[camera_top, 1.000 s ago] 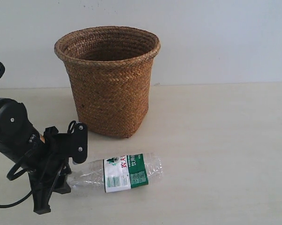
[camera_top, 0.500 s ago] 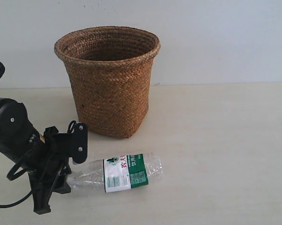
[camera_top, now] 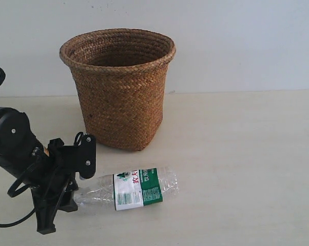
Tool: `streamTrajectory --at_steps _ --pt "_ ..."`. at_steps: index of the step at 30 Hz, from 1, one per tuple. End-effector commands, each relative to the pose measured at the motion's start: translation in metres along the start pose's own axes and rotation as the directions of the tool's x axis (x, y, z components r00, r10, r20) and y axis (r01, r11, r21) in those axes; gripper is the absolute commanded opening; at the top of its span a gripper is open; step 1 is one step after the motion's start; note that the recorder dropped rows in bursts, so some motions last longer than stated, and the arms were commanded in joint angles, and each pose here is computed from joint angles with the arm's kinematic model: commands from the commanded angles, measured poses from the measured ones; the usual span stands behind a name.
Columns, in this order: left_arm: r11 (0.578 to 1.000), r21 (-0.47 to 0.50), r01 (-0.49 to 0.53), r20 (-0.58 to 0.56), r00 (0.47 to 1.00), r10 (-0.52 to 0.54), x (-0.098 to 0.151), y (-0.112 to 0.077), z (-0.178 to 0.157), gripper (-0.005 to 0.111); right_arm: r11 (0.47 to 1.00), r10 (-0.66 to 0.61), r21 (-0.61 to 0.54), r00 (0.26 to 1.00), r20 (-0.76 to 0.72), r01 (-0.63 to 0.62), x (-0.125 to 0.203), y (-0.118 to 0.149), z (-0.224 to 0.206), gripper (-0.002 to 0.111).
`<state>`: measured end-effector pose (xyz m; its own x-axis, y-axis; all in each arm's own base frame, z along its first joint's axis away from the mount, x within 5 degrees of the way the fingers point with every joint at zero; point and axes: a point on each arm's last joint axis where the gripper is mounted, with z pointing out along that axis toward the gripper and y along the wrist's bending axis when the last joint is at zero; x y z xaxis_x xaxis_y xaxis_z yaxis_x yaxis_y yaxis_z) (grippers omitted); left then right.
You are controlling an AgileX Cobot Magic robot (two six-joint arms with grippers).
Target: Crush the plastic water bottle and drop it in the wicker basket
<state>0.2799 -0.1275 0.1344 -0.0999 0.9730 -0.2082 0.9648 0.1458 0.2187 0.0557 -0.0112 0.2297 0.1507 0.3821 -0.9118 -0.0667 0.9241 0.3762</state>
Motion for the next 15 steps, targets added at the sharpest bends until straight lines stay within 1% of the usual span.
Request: streamTrajectory --at_steps 1,6,7,8,9,10,11,12,13,14,15 --pt "1.0 0.005 0.015 0.007 1.0 -0.015 -0.002 -0.001 0.001 0.004 1.0 -0.02 0.011 1.0 -0.003 0.02 0.004 -0.002 0.0 0.0" --pt "1.0 0.005 0.015 0.007 1.0 -0.015 -0.002 -0.001 0.001 0.004 1.0 -0.011 0.015 1.0 -0.004 0.011 0.004 -0.002 0.0 0.0" --pt "1.0 0.005 0.015 0.007 1.0 -0.015 -0.002 -0.001 0.001 0.004 0.994 0.103 0.034 0.994 -0.032 -0.102 0.006 -0.004 0.0 0.0" --pt "1.0 0.005 0.015 0.007 1.0 -0.015 -0.002 -0.001 0.001 0.004 0.965 0.259 0.059 0.963 -0.076 -0.255 0.011 -0.004 -0.001 0.0" --pt "1.0 0.005 0.015 0.007 1.0 -0.015 -0.002 -0.001 0.001 0.004 0.919 0.393 0.089 0.913 -0.109 -0.384 0.015 -0.005 -0.001 0.0" --pt "1.0 0.005 0.015 0.007 1.0 -0.015 -0.002 -0.001 0.001 0.004 0.834 0.55 0.139 0.824 -0.139 -0.533 0.021 -0.005 -0.002 0.0" --pt "1.0 0.005 0.015 0.007 1.0 -0.015 -0.002 -0.001 0.001 0.004 0.723 0.69 0.193 0.706 -0.159 -0.663 0.026 -0.004 -0.003 0.0" --pt "1.0 0.005 0.015 0.007 1.0 -0.015 -0.002 -0.001 0.001 0.004 0.609 0.793 0.241 0.586 -0.167 -0.756 0.03 -0.002 -0.004 0.0" --pt "1.0 0.006 0.017 0.008 1.0 -0.017 -0.002 -0.001 0.001 0.004 0.53 0.848 0.265 0.502 -0.172 -0.805 0.032 -0.001 -0.005 0.0" --pt "1.0 0.006 0.017 0.008 1.0 -0.017 -0.002 -0.001 0.001 0.004 0.437 0.898 0.282 0.401 -0.179 -0.854 0.034 0.002 -0.006 0.0" --pt "1.0 0.006 0.017 0.008 1.0 -0.017 -0.002 -0.001 0.001 0.004 0.381 0.922 0.285 0.339 -0.185 -0.88 0.034 0.005 -0.006 0.0"
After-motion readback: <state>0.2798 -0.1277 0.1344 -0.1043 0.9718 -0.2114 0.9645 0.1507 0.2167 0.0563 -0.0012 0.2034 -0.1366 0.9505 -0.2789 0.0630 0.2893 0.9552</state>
